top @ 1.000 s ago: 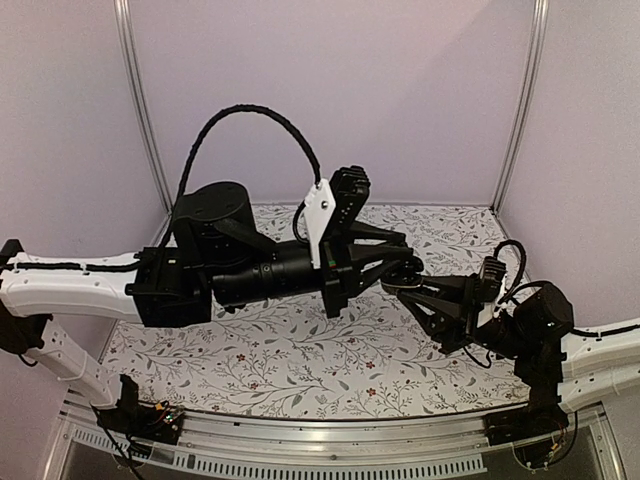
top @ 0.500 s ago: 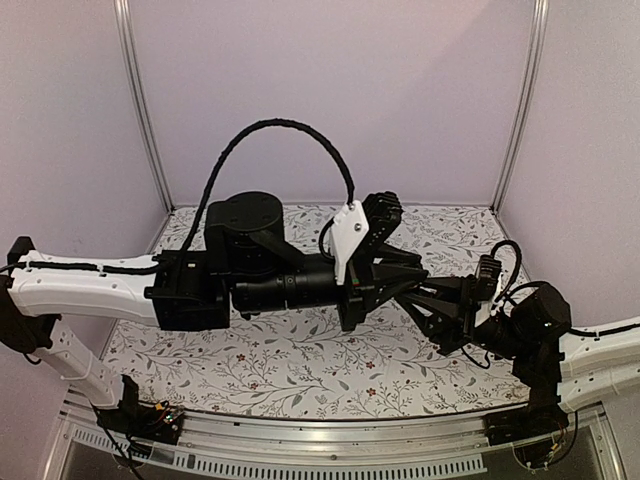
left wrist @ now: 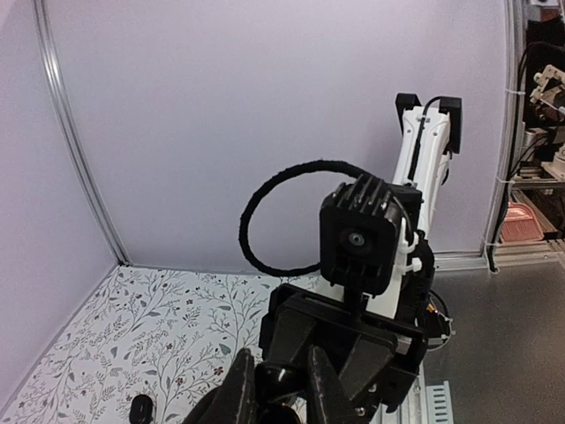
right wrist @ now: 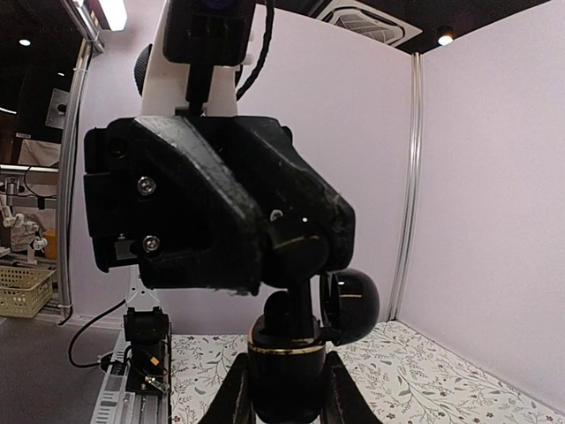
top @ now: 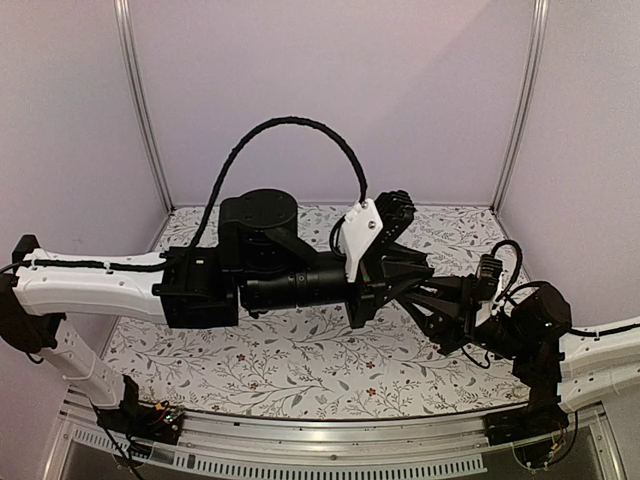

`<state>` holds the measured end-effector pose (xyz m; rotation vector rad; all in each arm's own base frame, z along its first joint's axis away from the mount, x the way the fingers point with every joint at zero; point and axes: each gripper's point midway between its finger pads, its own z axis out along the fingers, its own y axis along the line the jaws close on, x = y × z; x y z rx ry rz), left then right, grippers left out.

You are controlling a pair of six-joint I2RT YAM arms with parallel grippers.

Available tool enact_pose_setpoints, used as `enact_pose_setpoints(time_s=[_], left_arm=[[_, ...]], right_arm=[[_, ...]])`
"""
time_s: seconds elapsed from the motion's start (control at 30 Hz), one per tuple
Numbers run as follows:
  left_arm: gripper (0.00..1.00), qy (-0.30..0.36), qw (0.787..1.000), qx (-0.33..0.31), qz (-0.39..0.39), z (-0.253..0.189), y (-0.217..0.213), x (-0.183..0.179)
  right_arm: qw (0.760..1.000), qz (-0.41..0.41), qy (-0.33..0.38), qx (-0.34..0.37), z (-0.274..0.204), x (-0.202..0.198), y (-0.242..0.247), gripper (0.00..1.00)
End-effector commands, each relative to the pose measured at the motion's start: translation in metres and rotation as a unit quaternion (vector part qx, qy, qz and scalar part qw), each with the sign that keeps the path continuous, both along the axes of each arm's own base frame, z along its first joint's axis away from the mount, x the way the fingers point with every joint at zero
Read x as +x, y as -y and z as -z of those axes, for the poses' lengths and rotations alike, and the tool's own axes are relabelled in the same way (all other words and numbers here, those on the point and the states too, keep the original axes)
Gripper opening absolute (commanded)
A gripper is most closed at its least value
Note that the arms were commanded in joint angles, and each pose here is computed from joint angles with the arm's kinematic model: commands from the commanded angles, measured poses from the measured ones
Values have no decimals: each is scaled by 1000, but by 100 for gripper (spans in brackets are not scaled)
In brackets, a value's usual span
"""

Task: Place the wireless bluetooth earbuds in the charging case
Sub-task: Insert the right earbud into the right side groove of the charging case.

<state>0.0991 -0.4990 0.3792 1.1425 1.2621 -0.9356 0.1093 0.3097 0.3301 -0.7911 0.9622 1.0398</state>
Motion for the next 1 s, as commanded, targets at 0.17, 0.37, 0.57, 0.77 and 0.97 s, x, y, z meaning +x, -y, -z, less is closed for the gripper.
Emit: enact_pose_setpoints(time_s=[0.17,0.37,0.57,0.77,0.97], left_arm=[[5,0,1000,15,-15,3,1,0],[5,-6,1000,21,-14,8,-1,-1],[5,-10,999,30,-1,15,2,-6],[5,-12,999,31,5,15,1,-10],[4,-12,999,34,7,17,1,-11]], right_arm=[[999,-10,18,35,-23,-9,8,0],[999,-8,18,38,-23,-9,11,0],[999,-3,15,39,-23,-7,11,0],[999,-1,12,43,-24,-6,14,0],[999,2,11,46,-26,-6,15,0]])
